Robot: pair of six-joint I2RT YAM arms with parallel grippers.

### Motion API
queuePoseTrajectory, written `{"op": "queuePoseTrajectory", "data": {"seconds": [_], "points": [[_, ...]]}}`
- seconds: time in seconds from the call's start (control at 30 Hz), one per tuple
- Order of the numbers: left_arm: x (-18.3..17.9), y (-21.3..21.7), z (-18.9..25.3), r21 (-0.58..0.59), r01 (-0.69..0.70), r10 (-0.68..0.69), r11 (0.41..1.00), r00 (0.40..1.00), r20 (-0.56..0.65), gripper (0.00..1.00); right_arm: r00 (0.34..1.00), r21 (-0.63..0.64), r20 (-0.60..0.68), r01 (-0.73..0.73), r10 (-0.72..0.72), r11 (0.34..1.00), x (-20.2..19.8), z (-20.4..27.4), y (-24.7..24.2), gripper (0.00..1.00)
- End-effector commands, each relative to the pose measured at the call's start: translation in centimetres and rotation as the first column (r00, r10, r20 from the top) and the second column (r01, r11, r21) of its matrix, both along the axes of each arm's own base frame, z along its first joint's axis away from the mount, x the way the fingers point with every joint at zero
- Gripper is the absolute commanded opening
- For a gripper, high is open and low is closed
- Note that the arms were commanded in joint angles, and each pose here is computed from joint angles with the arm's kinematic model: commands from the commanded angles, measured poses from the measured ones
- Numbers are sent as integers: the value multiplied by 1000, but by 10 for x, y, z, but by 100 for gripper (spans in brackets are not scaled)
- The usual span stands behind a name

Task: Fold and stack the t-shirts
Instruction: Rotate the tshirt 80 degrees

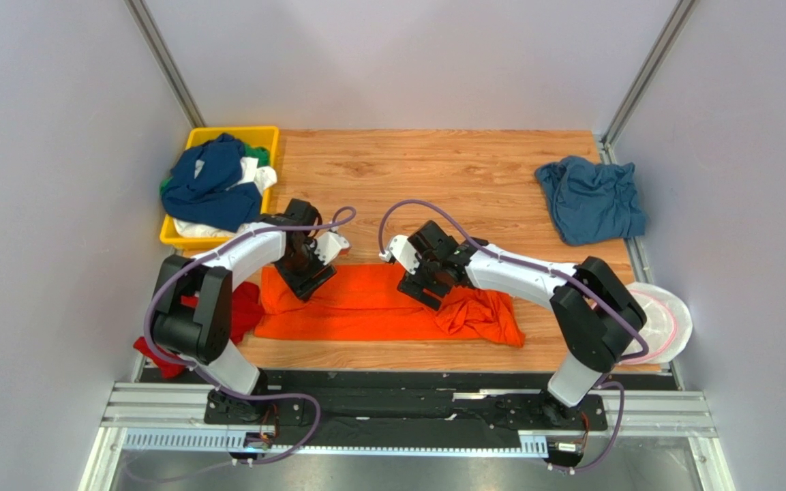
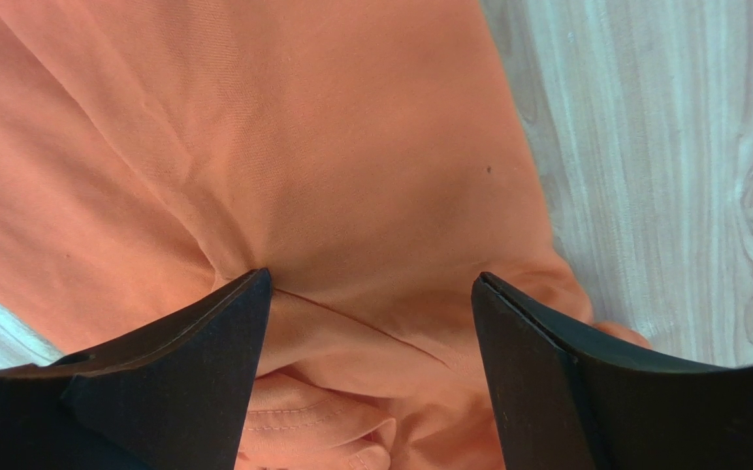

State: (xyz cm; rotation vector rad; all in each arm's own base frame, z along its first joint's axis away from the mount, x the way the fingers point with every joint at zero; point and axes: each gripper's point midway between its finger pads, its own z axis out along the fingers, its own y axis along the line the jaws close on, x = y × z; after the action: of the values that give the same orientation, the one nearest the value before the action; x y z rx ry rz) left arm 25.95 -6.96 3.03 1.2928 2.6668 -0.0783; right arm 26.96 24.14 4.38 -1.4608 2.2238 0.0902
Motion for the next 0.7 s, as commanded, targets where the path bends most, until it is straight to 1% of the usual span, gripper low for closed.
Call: {"op": "queuePoseTrajectory", "data": {"seconds": [0.0,0.2,0.37,0.57,0.67], "points": [[1,-7,-10,-23,-7,7,1000,1000,-17,66,999,6,24,-26,26,1000,6,-6,6,79],[-7,-4,-22,24,10,-9,1000,999,-37,66,999,-41,25,-34,35,999,10,-24,1,79],[-12,2,-25,68,23,-20,997,999,-43,66,999,-77,40,-21,24,997,22,-33,-6,79],[-20,4,-28,103,50,-42,993,996,-78,66,998,-123,53,37,-31,992,53,-44,-20,79],[-18,2,-29,104,59,-51,993,995,-81,66,995,-118,72,71,-63,990,73,-39,-26,79]]}}
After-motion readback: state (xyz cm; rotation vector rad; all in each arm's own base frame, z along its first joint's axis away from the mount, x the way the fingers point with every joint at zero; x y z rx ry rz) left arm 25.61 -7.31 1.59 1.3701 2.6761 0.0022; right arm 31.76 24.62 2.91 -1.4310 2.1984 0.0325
